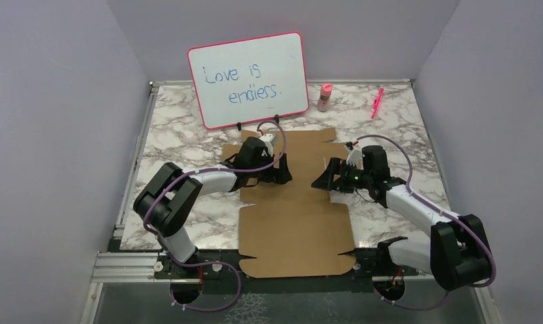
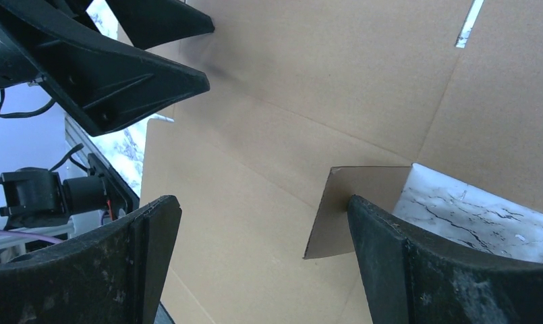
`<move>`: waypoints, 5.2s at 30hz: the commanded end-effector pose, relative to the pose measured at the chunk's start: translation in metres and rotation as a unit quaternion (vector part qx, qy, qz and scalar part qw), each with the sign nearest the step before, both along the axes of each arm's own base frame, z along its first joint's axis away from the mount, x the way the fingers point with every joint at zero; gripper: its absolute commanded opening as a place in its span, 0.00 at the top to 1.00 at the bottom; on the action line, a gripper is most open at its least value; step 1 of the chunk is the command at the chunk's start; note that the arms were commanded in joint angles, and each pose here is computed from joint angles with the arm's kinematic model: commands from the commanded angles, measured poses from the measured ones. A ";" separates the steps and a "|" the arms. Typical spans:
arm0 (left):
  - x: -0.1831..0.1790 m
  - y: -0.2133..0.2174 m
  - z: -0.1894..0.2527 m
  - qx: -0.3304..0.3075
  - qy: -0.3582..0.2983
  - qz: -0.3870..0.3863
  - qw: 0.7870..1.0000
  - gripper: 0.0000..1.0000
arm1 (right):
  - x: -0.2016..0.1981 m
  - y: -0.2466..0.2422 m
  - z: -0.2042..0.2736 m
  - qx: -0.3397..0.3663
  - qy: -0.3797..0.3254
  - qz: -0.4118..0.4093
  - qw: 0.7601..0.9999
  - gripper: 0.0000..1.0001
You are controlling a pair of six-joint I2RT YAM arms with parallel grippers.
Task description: Fold the paper box
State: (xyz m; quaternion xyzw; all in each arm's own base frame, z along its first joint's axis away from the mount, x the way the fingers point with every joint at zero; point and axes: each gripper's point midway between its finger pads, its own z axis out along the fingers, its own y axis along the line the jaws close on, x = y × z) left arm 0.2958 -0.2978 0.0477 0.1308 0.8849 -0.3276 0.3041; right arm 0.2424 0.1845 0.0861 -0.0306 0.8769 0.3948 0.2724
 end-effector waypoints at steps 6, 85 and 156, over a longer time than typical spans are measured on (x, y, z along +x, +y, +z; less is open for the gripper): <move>-0.003 0.000 0.020 -0.013 -0.015 -0.001 1.000 0.05 | 0.009 -0.003 0.016 -0.021 -0.043 -0.003 0.999 0.00; 0.010 0.178 0.032 0.115 0.037 0.251 0.960 1.00 | 0.079 0.073 -0.044 0.010 -0.118 0.048 0.992 0.00; 0.000 0.008 0.091 0.352 -0.133 0.095 0.921 0.51 | 0.084 0.062 -0.032 -0.011 -0.136 0.011 0.991 0.00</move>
